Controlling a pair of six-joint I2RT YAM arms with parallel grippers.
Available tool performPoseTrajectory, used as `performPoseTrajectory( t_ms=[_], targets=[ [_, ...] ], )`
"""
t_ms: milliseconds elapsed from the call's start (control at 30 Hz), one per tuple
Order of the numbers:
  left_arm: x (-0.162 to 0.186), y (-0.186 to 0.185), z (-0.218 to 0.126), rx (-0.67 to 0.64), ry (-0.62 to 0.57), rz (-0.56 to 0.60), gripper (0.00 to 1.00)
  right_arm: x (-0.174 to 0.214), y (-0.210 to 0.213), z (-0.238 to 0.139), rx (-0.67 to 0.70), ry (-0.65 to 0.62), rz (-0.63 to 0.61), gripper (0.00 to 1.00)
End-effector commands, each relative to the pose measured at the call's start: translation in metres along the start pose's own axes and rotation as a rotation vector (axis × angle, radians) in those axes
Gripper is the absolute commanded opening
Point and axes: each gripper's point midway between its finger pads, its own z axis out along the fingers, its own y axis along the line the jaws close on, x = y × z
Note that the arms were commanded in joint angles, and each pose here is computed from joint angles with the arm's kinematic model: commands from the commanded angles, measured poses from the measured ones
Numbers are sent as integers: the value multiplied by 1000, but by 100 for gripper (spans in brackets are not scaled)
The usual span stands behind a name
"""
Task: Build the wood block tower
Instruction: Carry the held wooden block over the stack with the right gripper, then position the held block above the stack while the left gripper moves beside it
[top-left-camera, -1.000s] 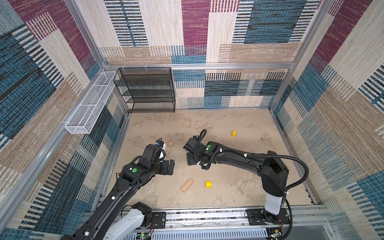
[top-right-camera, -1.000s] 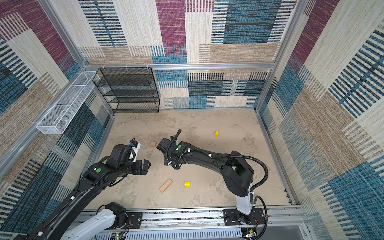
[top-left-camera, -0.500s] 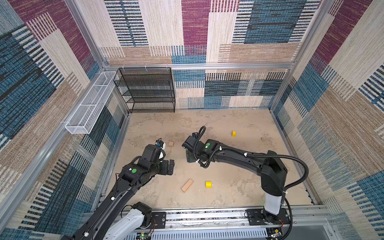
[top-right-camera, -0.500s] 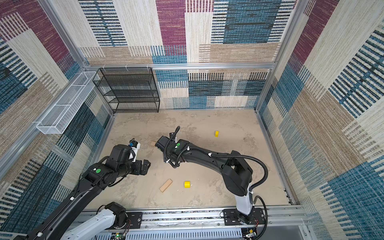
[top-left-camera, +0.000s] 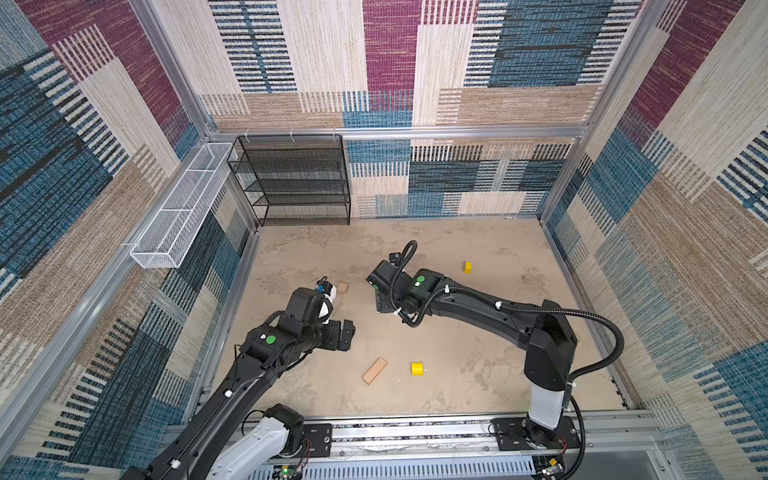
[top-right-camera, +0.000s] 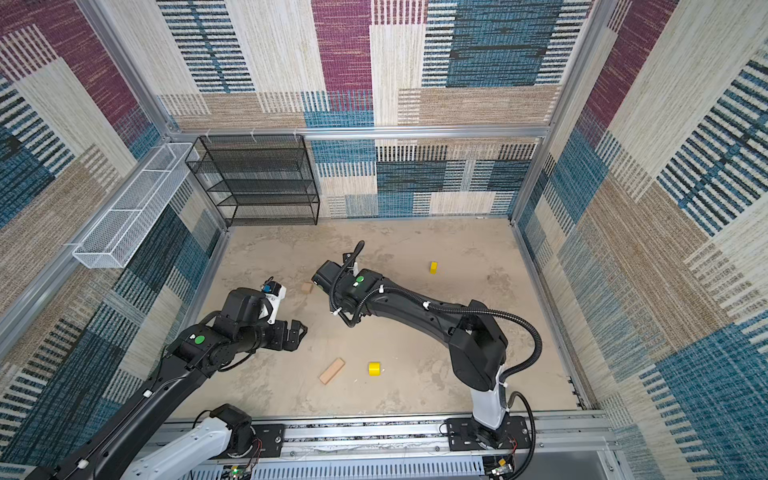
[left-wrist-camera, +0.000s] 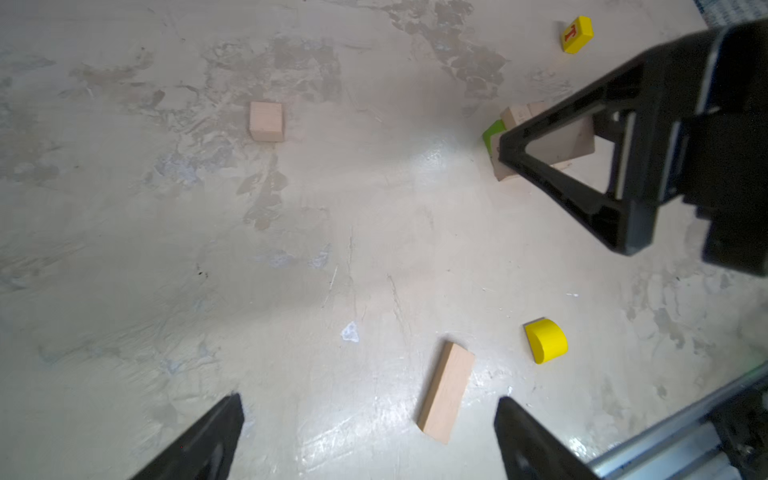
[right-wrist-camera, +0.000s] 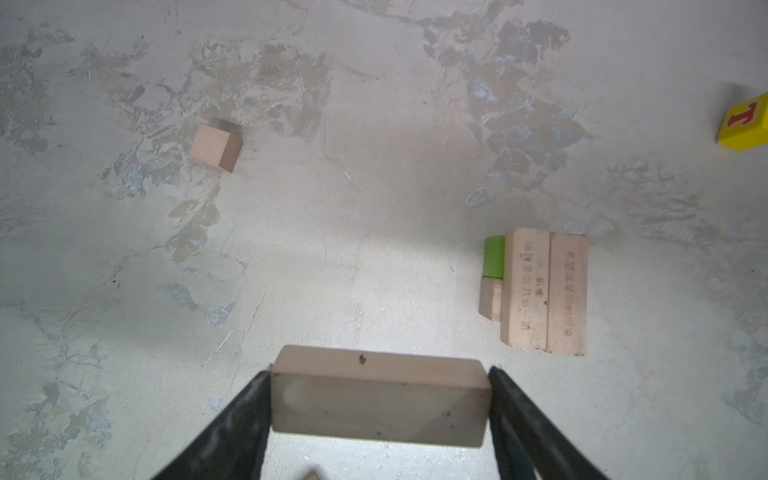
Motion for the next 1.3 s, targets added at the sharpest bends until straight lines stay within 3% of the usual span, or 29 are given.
performPoseTrajectory(
  t_ms=[0, 267, 467, 800, 1267],
  targets=[
    [-10, -28, 5, 155, -12, 20, 99, -7, -14, -5, 41, -21, 15, 0],
    [-47, -51, 8, 240, -46, 83, 100, -17, -48, 0, 28, 5, 68, 0],
    [-75, -69, 15, 308, -65, 122, 99, -32, -77, -3, 54, -52, 68, 0],
    [-109, -91, 36, 385, -45, 97, 96, -33, -101, 8, 95, -10, 29, 0],
    [-99, -100, 61, 447, 63, 67, 95, -41, -111, 24, 85, 33, -16, 0]
  ],
)
